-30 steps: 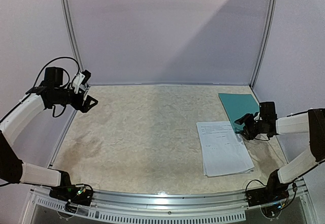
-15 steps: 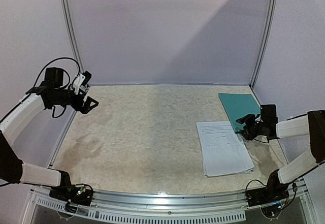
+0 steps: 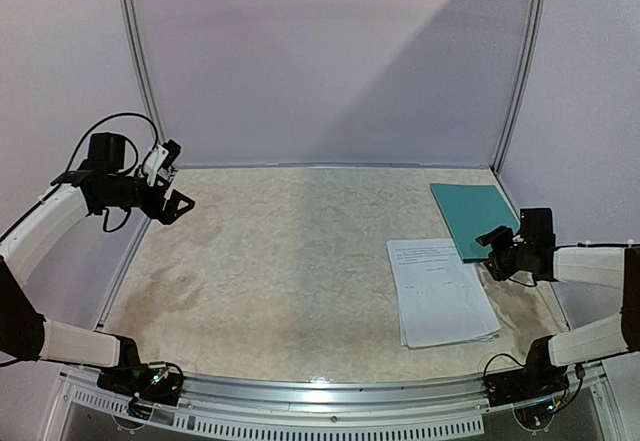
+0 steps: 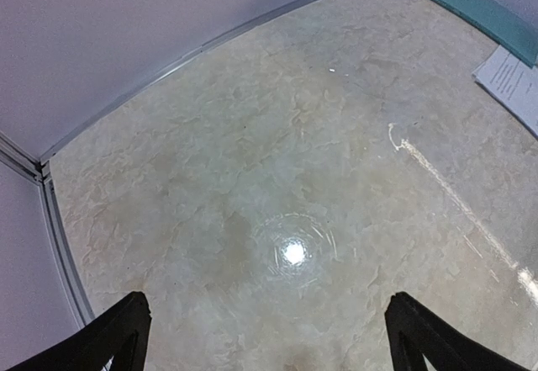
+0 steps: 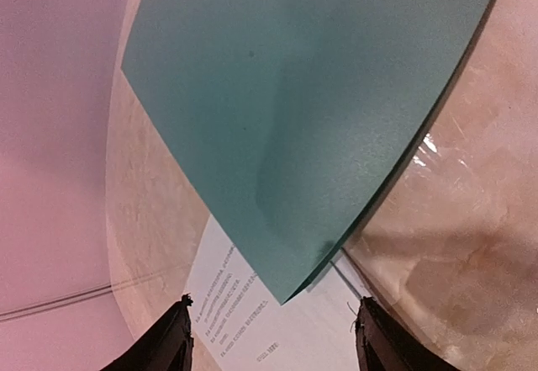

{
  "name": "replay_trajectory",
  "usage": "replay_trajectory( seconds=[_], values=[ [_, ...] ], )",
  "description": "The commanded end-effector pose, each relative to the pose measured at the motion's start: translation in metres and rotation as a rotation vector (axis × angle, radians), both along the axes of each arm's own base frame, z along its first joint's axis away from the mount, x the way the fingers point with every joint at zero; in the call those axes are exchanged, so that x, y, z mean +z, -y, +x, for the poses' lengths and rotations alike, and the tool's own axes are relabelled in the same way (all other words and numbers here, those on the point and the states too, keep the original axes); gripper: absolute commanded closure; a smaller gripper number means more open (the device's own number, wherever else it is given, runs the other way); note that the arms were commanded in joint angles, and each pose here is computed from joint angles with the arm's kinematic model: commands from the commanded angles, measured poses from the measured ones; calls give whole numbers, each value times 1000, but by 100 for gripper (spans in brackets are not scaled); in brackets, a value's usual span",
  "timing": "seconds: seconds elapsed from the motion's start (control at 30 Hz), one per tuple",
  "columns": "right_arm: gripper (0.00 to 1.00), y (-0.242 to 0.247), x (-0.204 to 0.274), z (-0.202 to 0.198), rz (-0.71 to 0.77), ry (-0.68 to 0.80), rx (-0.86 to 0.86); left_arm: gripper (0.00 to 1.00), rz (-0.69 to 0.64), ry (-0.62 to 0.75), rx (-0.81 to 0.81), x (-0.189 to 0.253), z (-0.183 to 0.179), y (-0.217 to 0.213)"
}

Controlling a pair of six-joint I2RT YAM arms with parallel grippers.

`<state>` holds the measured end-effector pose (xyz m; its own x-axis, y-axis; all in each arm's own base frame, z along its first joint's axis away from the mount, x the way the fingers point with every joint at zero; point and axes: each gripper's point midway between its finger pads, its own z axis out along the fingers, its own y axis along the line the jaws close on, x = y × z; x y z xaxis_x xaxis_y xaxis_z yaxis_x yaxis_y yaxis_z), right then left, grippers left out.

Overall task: Put the files into the folder
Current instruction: Pick up the folder from the corner of the board.

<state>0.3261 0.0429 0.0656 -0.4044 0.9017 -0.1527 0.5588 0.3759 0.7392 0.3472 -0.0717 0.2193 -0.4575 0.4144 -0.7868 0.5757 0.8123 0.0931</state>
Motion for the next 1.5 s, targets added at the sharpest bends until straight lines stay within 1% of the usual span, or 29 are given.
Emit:
replay_trajectory(
  seconds=[0.0,0.1,0.23,0.33,0.53,0.63,1.0,1.2,1.3,1.37,1.47],
  values=[
    [33,2,-17,3,0,-38,-11,1,-11,-28,-6,-6,-4,1],
    [34,-1,-22,9,15,-33,1,0,-12,-31,-7,-6,-5,1],
    [37,-3,-35,19,46,-28,-11,0,-6,-32,-12,-5,-7,1],
    [38,-2,-36,23,58,1,-30,1,-2,-33,-12,-5,-7,0],
    [54,0,-26,33,51,61,-35,0,-3,-41,-14,-7,-7,1],
    [58,2,-17,38,32,103,-32,0,-5,-40,-15,-8,-6,1],
    [61,6,34,68,-25,312,-20,0,0,-44,-11,-11,-6,0],
    [62,16,52,89,-23,406,-68,0,-6,-46,-8,-12,-7,0],
    [63,17,59,105,-17,433,-78,1,-5,-44,-9,-11,-7,1],
    [64,29,58,117,-20,419,-103,0,-3,-41,-5,-9,-7,0],
    [68,31,58,130,-23,420,-105,0,4,-39,1,-7,-7,-2]
  ],
)
